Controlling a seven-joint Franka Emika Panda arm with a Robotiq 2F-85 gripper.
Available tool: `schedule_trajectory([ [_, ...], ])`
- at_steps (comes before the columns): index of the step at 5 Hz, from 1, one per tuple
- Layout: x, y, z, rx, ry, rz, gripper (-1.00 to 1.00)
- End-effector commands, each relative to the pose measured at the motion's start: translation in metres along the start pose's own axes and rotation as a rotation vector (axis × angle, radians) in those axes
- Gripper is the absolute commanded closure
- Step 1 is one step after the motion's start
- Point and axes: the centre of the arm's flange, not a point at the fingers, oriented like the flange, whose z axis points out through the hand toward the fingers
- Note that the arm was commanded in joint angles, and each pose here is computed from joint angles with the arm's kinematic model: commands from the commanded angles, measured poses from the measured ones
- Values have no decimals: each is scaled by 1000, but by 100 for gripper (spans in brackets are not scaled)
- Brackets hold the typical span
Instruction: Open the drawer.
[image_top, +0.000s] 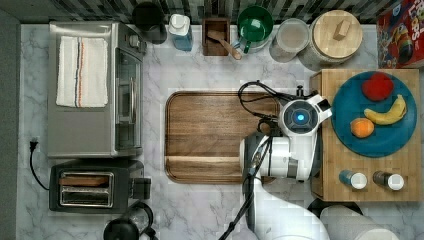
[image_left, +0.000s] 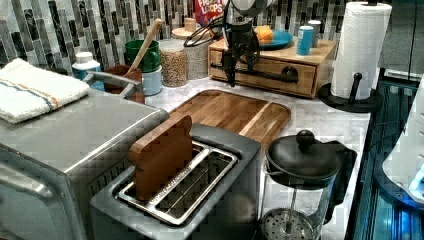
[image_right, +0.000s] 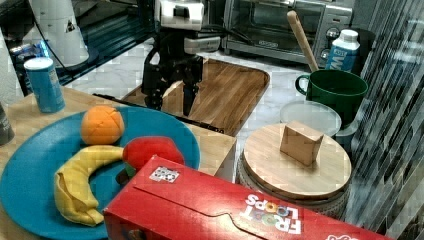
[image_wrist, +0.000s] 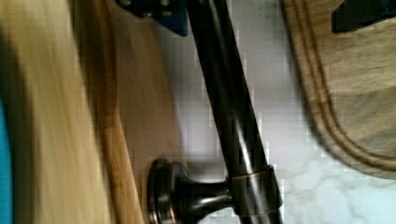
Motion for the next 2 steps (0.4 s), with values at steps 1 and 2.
schedule_trajectory([
  [1,-45,-155,-25,90,102,-154,-100],
  [2,-45,-169,-15,90,117,-157,-100],
])
